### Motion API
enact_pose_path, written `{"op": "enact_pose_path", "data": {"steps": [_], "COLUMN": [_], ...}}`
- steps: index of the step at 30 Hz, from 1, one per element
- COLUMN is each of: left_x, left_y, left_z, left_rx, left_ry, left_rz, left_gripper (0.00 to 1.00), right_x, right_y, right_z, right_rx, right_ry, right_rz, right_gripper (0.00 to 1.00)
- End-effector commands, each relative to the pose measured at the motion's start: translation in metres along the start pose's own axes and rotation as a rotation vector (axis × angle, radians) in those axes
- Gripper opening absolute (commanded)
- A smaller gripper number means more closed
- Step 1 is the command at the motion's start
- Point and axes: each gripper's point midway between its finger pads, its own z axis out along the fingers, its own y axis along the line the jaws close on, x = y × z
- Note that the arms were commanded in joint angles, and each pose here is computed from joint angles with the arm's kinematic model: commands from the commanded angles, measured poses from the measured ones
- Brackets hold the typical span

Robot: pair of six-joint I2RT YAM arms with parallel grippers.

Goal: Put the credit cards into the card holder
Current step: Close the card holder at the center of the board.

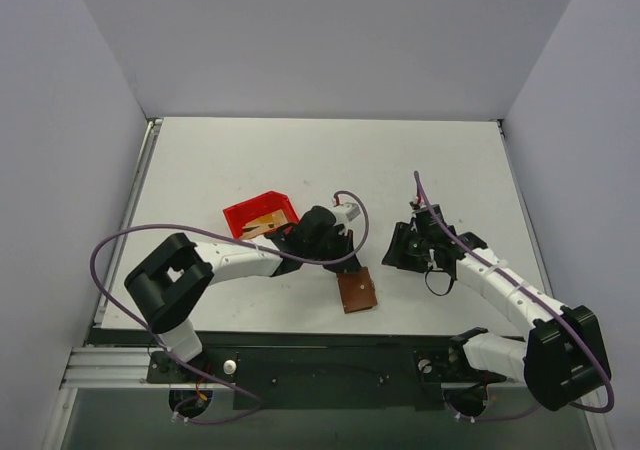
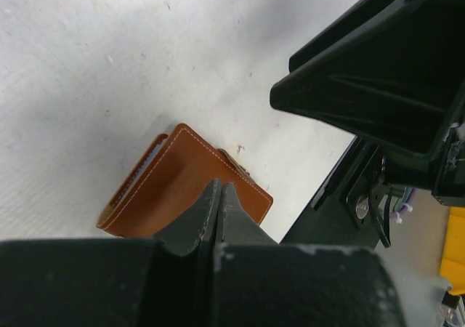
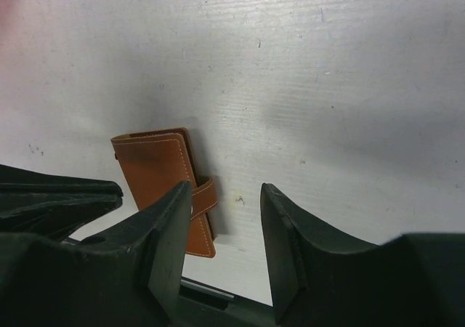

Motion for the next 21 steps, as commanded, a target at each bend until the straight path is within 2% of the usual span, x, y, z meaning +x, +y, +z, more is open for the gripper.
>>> {"op": "enact_pose_path", "data": {"steps": [1,11,21], "left_x": [0.018,0.040,0.057], "left_y": [-0.007,0.006,0.016], "left_z": [0.009,0.013,0.017], "left_rx": [0.061,0.037,0.016], "left_ry": [0.052,0.098,0.129], "left_rz": [0.016,0.007,-0.009], "left_gripper": [0.00,0.00,0.00], "right_x": [0.000,0.003,0.024], "right_y": [-0.002,0.002,0.028], "right_z": [-0.005,-0.008,-0.007], "right_rx": [-0.003,-0.032,-0.212], "right_ry": [-0.012,0.000,0.098], "right_rz": [0.006,0.013,0.024], "right_gripper": [0.38,0.32,0.22]}}
